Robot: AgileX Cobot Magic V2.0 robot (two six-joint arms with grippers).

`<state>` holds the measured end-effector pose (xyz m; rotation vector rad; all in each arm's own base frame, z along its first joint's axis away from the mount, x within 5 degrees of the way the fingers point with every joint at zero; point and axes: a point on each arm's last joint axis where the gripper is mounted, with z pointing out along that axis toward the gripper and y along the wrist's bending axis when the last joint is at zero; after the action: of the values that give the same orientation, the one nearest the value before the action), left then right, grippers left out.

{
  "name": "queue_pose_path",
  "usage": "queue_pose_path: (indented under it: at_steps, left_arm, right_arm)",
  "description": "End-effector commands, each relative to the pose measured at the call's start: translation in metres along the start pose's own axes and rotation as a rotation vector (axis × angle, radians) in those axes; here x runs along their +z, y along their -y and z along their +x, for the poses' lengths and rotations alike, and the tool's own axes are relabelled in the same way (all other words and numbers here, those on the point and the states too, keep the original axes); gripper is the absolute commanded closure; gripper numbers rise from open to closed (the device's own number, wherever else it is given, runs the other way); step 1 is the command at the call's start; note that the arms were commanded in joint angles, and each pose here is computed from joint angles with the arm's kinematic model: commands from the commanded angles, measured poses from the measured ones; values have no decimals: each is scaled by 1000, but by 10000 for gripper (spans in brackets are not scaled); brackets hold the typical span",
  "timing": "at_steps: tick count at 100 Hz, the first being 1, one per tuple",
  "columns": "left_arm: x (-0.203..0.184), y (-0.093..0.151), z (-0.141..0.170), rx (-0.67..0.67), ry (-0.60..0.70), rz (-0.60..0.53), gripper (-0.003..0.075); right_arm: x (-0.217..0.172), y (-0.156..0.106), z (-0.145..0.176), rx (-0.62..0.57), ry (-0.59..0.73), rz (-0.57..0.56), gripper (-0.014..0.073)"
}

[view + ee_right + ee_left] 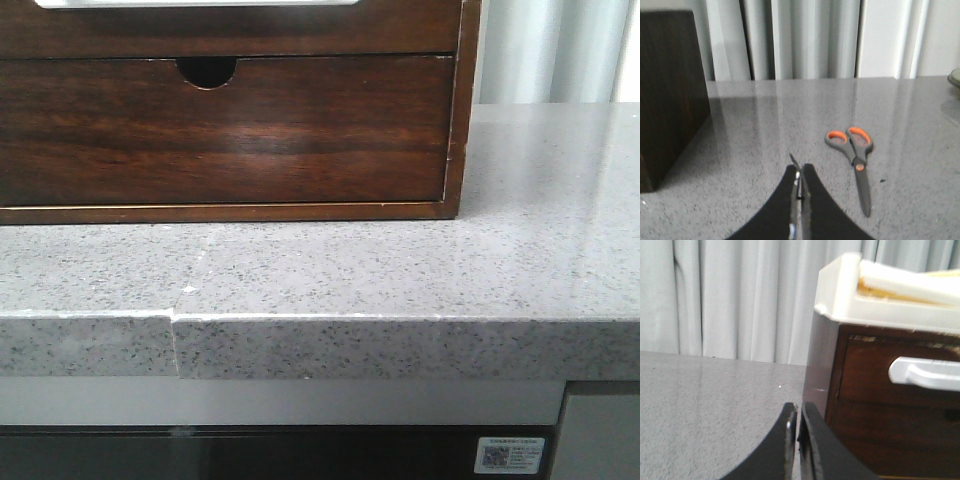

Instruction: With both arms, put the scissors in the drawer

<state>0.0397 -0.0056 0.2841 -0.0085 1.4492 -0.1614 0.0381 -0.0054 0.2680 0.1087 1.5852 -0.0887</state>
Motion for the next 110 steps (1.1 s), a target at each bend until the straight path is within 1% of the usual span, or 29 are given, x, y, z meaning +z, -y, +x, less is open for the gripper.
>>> queue_pose_path:
  at_steps: [1,12,24,33,40,61,110]
  left_arm:
    - [2,5,-38,-22,32,10,741]
    - [11,9,-63,-16,-43,21,741]
    - [24,12,-84,-11,-123,27,741]
    - [33,12,-92,4,-145,21,741]
    - [39,11,-95,24,-155,12,741]
    - [43,11,-94,26,-163,9,741]
    - [43,11,-95,32,-155,6,740]
  right_arm:
    - [-2,0,-37,-3,21,8,664]
    - [3,0,-63,-23,-65,14,664]
    - [15,0,-83,-84,-185,12,664]
    - [26,0,-93,-90,-239,11,664]
    - [33,0,-95,-90,-266,10,664]
    - [45,0,-95,-91,-276,8,664]
    - [45,0,-95,-91,-277,8,663]
